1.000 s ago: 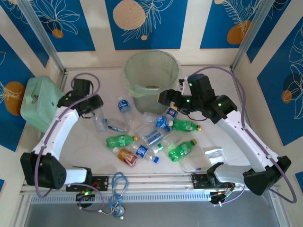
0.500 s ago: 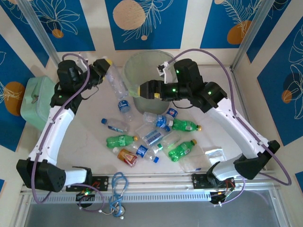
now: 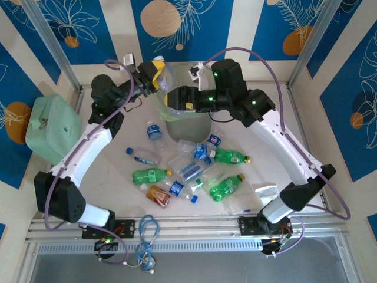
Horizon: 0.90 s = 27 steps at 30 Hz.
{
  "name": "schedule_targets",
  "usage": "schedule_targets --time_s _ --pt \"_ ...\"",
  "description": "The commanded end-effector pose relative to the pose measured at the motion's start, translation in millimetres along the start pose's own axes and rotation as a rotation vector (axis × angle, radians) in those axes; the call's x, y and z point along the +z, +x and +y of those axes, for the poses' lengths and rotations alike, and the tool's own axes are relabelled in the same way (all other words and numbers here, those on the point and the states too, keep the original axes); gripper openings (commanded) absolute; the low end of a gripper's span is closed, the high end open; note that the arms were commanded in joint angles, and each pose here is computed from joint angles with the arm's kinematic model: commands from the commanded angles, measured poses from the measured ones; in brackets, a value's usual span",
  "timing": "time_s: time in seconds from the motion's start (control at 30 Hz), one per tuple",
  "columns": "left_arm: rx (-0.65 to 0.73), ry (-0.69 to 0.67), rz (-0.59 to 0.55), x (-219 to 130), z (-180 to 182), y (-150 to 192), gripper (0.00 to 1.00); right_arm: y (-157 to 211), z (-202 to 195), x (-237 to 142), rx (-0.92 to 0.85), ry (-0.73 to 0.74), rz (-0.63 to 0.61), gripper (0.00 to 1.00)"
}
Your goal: Put the plastic bottles in the bin
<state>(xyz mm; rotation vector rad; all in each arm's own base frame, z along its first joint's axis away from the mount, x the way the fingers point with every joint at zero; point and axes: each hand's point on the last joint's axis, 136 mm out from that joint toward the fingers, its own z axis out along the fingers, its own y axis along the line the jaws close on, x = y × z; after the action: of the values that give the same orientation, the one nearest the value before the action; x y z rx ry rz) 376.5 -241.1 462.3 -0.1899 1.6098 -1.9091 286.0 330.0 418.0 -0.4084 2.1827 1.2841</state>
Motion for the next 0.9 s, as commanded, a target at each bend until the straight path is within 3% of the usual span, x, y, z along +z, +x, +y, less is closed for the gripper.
schedule_targets --time_s 0.0,0.6,0.87 --pt "0.028 0.134 0.040 8 -36 7 0.44 -8 9 -6 -0.035 -0.035 -0.011 0.94" --pt "-0.009 0.159 0.085 30 -32 21 0.43 -17 -4 -3 -0.004 -0.019 -0.031 0.78" --pt "-0.017 0.153 0.088 35 -26 21 0.42 -20 -9 -4 0.010 -0.006 -0.037 0.66"
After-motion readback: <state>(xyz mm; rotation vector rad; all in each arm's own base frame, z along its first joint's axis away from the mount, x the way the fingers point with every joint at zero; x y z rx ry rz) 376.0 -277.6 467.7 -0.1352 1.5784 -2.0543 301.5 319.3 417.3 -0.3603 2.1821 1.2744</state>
